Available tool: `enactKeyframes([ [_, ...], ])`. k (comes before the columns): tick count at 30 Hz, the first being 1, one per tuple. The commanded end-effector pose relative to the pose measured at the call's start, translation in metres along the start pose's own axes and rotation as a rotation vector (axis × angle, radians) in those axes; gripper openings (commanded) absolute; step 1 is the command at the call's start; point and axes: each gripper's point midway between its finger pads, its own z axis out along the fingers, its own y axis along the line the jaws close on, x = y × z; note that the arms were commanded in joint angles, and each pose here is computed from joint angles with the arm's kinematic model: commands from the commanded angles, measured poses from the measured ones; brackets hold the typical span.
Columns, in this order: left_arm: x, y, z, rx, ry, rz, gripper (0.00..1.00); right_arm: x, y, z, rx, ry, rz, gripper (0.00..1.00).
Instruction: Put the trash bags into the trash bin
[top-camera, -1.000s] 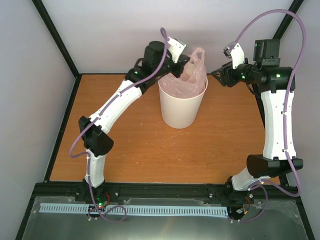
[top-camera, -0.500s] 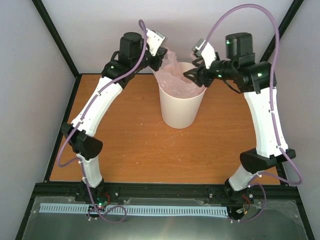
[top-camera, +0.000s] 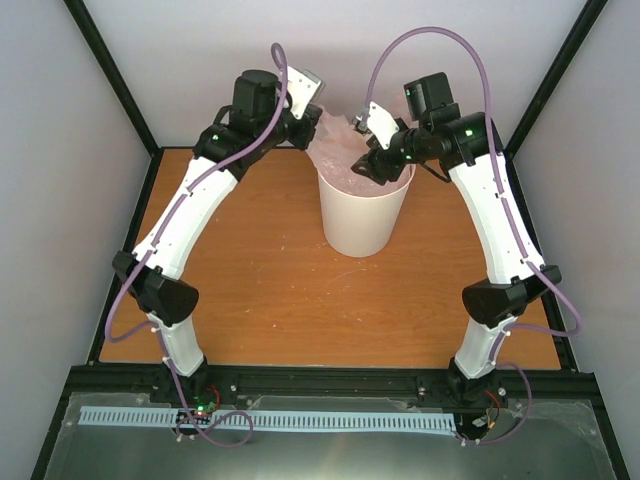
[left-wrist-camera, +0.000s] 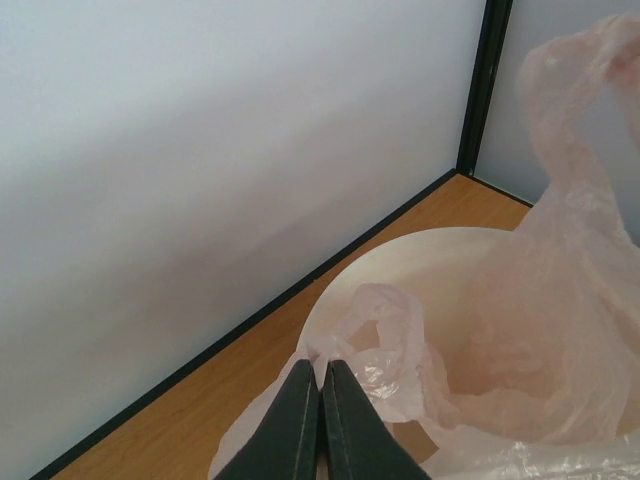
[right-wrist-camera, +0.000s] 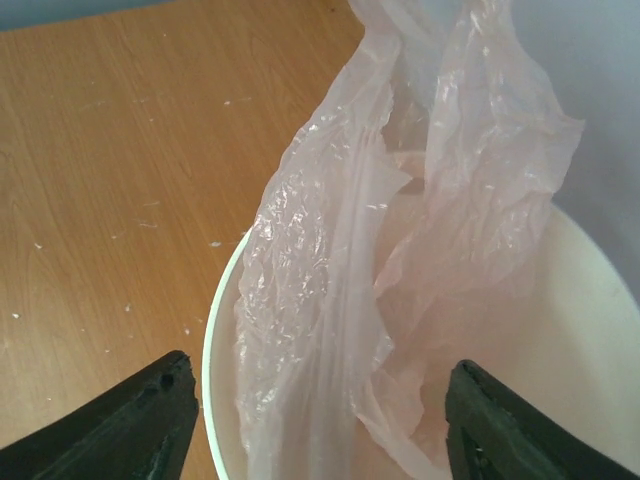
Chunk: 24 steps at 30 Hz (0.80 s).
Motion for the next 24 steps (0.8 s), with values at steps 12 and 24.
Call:
enactKeyframes([
  [12, 0.0, 0.009, 0.022, 0.06, -0.005, -0.068, 0.01, 0.025, 0.003, 0.019, -0.028, 0.097, -0.024, 0.34],
  [24, -0.019, 0.004, 0.003, 0.084, -0.052, -0.021, 0.01, 0.031, 0.002, 0.018, -0.012, 0.119, -0.037, 0.37],
])
